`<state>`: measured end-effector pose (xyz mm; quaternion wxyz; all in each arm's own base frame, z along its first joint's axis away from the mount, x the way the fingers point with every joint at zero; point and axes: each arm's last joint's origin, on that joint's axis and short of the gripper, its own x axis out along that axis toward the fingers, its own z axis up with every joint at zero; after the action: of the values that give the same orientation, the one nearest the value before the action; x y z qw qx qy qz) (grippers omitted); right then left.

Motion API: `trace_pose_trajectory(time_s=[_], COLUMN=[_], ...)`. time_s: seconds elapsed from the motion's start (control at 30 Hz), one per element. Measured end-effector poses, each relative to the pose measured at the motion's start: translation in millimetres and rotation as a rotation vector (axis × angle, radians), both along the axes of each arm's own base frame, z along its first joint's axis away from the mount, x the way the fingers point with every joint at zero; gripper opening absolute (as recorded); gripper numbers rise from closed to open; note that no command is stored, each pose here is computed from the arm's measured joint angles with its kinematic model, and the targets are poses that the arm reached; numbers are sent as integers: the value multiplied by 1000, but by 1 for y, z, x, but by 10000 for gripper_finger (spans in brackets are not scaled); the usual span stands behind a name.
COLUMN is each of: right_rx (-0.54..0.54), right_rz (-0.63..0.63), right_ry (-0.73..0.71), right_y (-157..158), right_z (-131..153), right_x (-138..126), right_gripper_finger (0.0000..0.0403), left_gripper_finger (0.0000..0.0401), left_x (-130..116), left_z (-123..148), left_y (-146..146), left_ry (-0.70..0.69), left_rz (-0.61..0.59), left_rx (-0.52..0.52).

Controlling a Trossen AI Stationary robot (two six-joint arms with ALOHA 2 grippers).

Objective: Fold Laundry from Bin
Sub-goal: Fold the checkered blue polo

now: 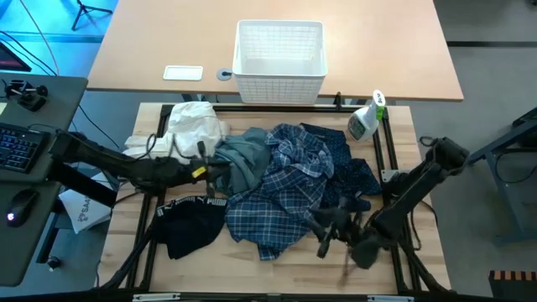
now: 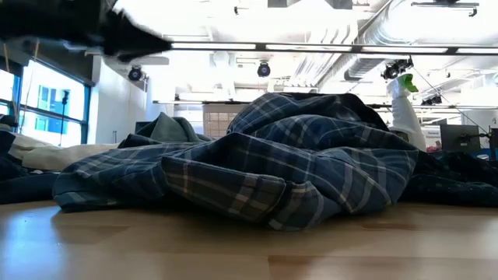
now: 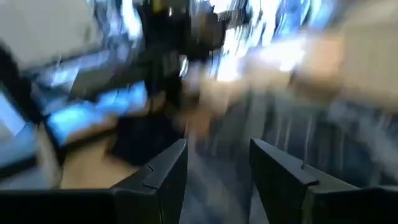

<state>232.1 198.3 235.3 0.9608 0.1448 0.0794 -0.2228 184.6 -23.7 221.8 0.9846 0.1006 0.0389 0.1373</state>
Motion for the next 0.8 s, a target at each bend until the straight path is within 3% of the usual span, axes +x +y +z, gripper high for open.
trace_pose_trajectory(time_s=[0.1,0.2,0.43,0.63,0.8], right_rx=[200,286,264,241,184], right_rz=[-85,-231,-379,-383,-377], right_ry=[228,369,507,545,585], right_y=[-31,-51,-74,-71,-60], right_z=[-21,-27,-19,-25,-39], right_x=[-13,-32,-59,-59,-58], right_gripper_finger=[166,165,165,165,165], left_gripper_finger=[51,51,66,138,198], left_x=[31,67,154,222,267], left_z=[13,18,13,17,8], left_y=[-7,-13,-20,-27,-28], left_ry=[89,188,389,505,536], left_rz=[-31,-57,-83,-133,-88], left_rx=[68,106,219,296,382])
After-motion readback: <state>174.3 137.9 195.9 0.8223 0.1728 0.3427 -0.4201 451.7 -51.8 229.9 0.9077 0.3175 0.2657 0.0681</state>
